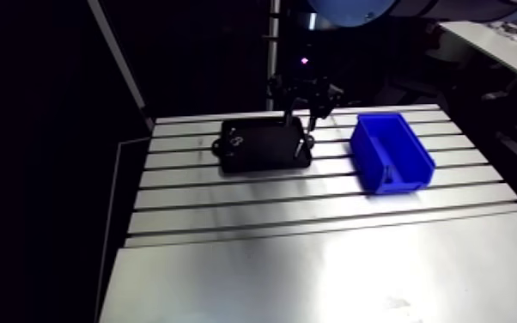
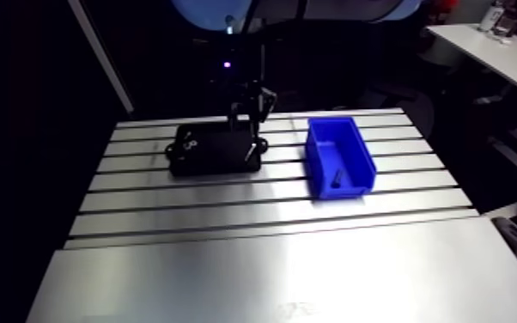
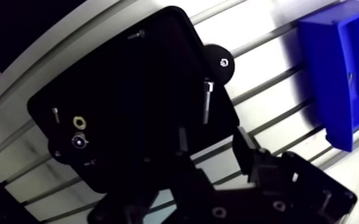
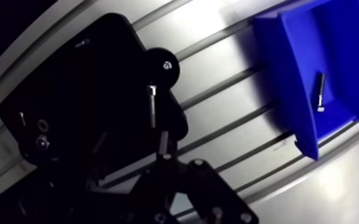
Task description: Pick up the M10 bolt from the tray and put it into the blue bin.
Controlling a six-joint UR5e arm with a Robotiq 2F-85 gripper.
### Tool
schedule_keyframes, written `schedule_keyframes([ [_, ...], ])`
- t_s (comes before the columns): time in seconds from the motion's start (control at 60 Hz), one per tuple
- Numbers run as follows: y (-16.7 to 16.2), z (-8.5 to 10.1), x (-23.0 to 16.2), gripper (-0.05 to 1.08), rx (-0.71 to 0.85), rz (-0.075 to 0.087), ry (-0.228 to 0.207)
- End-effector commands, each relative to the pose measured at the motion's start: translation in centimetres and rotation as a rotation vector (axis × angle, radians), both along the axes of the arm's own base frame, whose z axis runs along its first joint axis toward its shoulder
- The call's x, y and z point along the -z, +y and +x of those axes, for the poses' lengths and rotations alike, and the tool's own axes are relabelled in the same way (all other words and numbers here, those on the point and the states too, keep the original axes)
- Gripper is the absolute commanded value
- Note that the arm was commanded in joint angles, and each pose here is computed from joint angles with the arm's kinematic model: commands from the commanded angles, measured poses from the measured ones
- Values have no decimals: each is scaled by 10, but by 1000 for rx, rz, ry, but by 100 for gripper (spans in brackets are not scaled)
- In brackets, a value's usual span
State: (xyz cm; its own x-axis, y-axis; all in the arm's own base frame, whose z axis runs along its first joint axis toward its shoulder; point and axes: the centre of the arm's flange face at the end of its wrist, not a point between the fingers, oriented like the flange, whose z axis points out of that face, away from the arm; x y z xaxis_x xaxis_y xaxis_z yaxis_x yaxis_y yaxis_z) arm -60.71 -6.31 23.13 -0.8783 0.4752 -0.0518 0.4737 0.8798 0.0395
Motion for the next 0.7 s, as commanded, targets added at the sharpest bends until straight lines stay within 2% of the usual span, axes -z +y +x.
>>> schedule_keyframes([
  [0.017,0,-1,18,54,2,-2,-22],
  [0.267,-1,-3,31,59,1,-3,-42],
  [0.367,-1,-5,32,63,-1,-3,-28],
  [0.7,0,-8,41,65,-1,-2,-37],
])
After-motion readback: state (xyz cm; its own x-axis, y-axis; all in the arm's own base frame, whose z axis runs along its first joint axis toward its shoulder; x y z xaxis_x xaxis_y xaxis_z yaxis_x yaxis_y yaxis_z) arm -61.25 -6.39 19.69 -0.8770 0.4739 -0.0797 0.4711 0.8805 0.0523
